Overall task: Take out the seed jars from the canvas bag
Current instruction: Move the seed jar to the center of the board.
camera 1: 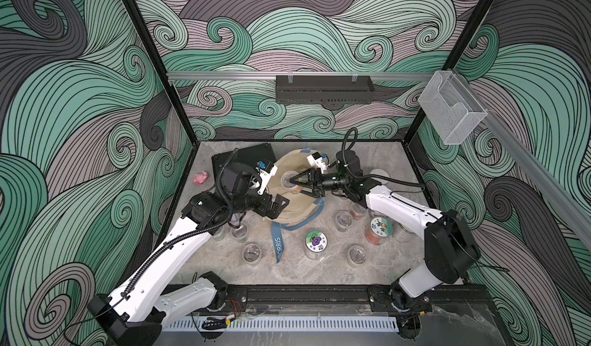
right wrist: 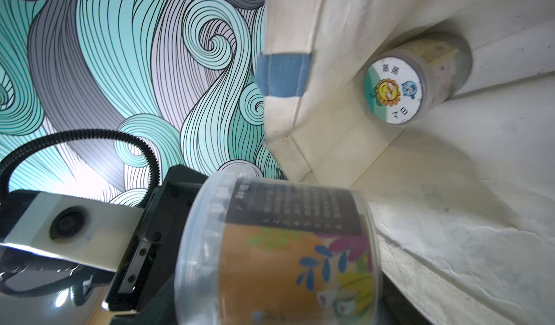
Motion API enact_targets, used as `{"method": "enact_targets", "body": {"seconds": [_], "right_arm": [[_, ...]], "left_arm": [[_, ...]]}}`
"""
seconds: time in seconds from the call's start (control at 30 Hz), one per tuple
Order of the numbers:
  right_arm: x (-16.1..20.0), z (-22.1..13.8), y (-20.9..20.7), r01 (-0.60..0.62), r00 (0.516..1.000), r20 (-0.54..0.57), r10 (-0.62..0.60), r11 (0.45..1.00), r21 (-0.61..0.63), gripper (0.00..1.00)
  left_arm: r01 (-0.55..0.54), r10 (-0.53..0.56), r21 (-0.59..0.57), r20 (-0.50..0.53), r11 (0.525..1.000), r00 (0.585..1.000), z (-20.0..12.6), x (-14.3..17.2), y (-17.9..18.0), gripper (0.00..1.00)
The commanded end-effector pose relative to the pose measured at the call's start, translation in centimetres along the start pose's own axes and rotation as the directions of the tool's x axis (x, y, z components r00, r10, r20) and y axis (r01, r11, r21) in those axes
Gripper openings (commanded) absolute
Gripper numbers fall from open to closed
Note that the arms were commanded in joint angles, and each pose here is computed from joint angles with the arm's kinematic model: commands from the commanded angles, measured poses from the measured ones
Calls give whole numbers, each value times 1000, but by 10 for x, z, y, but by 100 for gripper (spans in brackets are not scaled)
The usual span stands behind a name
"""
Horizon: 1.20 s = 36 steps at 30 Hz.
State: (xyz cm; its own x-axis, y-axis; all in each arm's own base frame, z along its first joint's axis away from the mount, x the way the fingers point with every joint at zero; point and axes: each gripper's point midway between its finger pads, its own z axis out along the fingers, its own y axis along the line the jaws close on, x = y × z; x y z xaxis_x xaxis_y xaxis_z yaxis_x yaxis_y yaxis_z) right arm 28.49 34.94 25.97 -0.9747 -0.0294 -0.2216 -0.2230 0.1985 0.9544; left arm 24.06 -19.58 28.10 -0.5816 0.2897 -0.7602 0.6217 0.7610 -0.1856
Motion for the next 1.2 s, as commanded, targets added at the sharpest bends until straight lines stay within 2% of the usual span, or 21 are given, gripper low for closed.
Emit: {"method": "enact_targets", "body": {"seconds": [0.0,0.17,0.3,0.5,0.83,1.0,1.17], "right_arm": [[20,-5,29,45,997,-54,-49,996,-72,65],[39,-1,41,71,992,-95,-78,995,-76,66],[47,3,40,68,990,-115,-76,995,-72,66],[55,9,42,76,987,-138,-86,994,-78,66],[61,15,37,69,985,-154,-79,995,-69,66],[61,15,37,69,985,-153,-78,995,-67,69],[59,16,32,64,988,-138,-70,997,-51,78]], "left_arm": [[-96,96,-3,21,995,995,0,-11,-4,99],[-153,153,22,8,988,988,6,-12,-14,99],[-185,183,70,39,980,982,4,-14,-29,99],[-195,189,78,76,978,979,-2,-18,-33,94],[-171,162,128,81,977,984,1,-22,-42,75],[-156,149,135,64,979,987,3,-22,-42,53],[-150,143,128,58,980,988,3,-20,-41,51]]}}
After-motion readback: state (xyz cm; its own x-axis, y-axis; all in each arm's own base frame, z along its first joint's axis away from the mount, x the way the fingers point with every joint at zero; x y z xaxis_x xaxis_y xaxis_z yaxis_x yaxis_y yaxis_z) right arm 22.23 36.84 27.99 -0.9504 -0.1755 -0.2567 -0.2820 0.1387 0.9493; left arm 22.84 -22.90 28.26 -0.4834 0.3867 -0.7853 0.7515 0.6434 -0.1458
